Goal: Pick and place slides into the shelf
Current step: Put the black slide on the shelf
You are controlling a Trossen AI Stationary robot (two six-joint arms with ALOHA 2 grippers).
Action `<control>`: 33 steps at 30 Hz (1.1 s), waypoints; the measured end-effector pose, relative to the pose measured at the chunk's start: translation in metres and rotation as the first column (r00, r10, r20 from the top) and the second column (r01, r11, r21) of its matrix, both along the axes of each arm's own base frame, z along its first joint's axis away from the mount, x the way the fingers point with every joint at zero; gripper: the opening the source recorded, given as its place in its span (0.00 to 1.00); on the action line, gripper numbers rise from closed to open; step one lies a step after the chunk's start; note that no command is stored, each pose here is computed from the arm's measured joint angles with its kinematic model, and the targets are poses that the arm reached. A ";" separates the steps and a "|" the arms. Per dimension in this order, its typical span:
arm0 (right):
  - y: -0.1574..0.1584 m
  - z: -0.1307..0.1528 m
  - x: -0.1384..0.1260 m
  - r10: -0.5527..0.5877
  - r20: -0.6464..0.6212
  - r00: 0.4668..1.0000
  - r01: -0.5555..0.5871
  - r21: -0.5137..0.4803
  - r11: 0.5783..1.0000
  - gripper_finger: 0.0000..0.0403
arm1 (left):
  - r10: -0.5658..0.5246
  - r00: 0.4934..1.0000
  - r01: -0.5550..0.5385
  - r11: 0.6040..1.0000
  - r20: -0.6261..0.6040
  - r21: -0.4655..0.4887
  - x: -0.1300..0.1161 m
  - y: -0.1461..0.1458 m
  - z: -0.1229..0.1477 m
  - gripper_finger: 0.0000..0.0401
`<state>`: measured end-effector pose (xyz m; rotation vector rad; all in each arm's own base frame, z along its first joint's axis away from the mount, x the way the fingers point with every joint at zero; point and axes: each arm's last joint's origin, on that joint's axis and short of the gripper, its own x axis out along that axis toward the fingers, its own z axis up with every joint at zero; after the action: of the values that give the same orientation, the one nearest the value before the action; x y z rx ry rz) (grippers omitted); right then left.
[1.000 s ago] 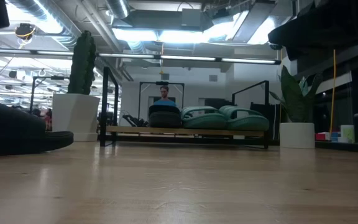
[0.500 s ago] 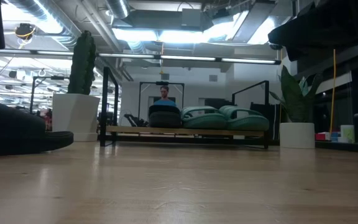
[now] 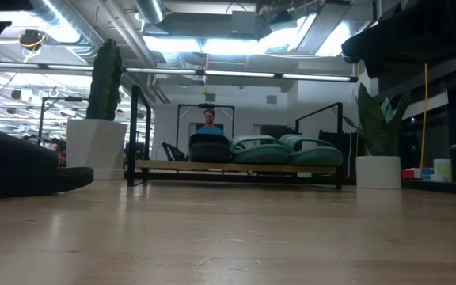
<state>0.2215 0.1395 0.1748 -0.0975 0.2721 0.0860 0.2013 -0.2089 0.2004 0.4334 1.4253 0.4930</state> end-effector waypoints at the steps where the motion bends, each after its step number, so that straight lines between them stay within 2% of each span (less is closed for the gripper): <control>1: 0.000 0.000 0.000 -0.001 0.000 1.000 0.001 0.004 1.000 0.06 | 0.000 1.000 0.000 1.000 -0.007 0.008 -0.001 0.001 -0.002 0.36; 7: 0.000 0.000 0.000 -0.005 -0.002 1.000 0.005 0.020 1.000 0.06 | -0.001 0.999 0.002 0.999 -0.040 0.038 -0.005 0.007 -0.011 0.36; 12: 0.000 0.000 0.000 -0.004 -0.001 1.000 0.004 0.016 1.000 0.06 | -0.006 0.992 0.008 1.000 -0.126 0.015 -0.011 0.010 -0.019 0.36; 23: 0.000 0.000 0.000 0.001 0.000 1.000 -0.001 -0.004 1.000 0.06 | -0.019 0.995 0.021 1.000 -0.102 0.018 -0.010 0.010 -0.022 0.36; 28: 0.000 0.000 0.000 0.001 0.000 1.000 -0.001 -0.004 1.000 0.06 | -0.041 0.997 0.044 0.998 -0.065 0.053 -0.008 0.011 -0.022 0.36; 33: 0.000 0.001 0.000 0.001 0.007 1.000 -0.001 0.001 1.000 0.06 | -0.014 0.996 0.019 0.998 -0.090 0.055 -0.008 0.018 -0.027 0.36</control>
<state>0.2216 0.1398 0.1755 -0.0974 0.2652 0.0871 0.1934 -0.1909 0.1731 0.5173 1.4962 0.5067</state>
